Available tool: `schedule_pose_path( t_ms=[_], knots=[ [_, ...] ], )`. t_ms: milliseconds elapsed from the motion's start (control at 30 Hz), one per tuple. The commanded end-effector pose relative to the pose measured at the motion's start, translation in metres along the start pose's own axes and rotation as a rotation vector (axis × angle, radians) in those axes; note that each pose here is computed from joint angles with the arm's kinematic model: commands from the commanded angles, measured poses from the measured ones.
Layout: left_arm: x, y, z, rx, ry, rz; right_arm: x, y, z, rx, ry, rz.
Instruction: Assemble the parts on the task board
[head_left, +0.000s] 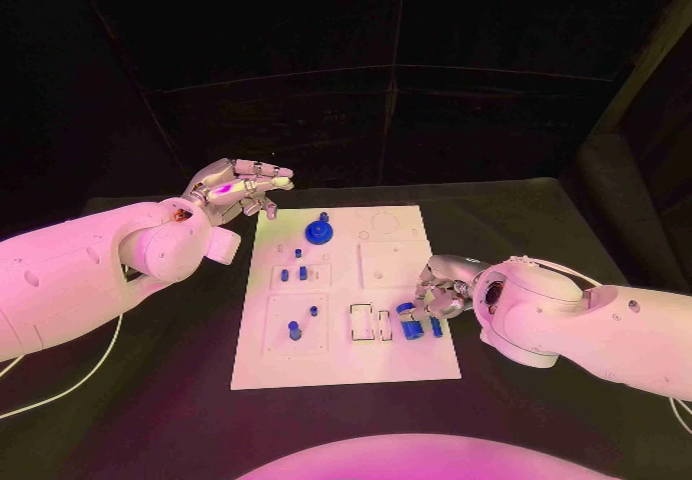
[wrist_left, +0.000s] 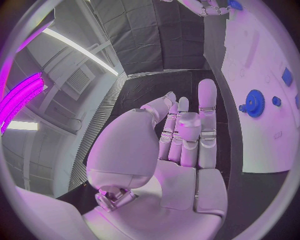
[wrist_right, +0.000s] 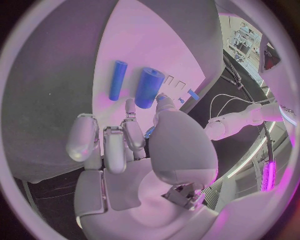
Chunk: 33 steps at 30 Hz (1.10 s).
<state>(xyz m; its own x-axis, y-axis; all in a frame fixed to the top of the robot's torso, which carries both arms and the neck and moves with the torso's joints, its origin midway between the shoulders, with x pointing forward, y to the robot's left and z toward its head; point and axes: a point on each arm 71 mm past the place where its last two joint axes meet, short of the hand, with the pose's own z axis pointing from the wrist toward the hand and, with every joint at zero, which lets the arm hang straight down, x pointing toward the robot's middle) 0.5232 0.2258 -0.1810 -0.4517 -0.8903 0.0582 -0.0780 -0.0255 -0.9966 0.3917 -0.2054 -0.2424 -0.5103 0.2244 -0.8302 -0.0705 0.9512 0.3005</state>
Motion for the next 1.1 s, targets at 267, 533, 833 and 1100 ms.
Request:
schedule_pose_path(
  t_ms=[267,533,833,1100],
  knots=[
    [0.0011,-0.0006,-0.0001,-0.001,0.011,-0.001,0.015,0.0,0.004,0.018,0.069,-0.047],
    [0.0008,-0.0003,0.0001,-0.003,0.01,-0.001,0.019,0.0,0.005,0.021,0.07,-0.044],
    [-0.0001,0.0007,0.0,-0.006,0.009,-0.001,0.014,0.001,0.001,0.019,-0.004,0.018],
    [0.0001,0.0018,0.0003,-0.008,0.01,-0.001,0.012,0.008,-0.012,-0.004,-0.021,0.147]
  ],
)
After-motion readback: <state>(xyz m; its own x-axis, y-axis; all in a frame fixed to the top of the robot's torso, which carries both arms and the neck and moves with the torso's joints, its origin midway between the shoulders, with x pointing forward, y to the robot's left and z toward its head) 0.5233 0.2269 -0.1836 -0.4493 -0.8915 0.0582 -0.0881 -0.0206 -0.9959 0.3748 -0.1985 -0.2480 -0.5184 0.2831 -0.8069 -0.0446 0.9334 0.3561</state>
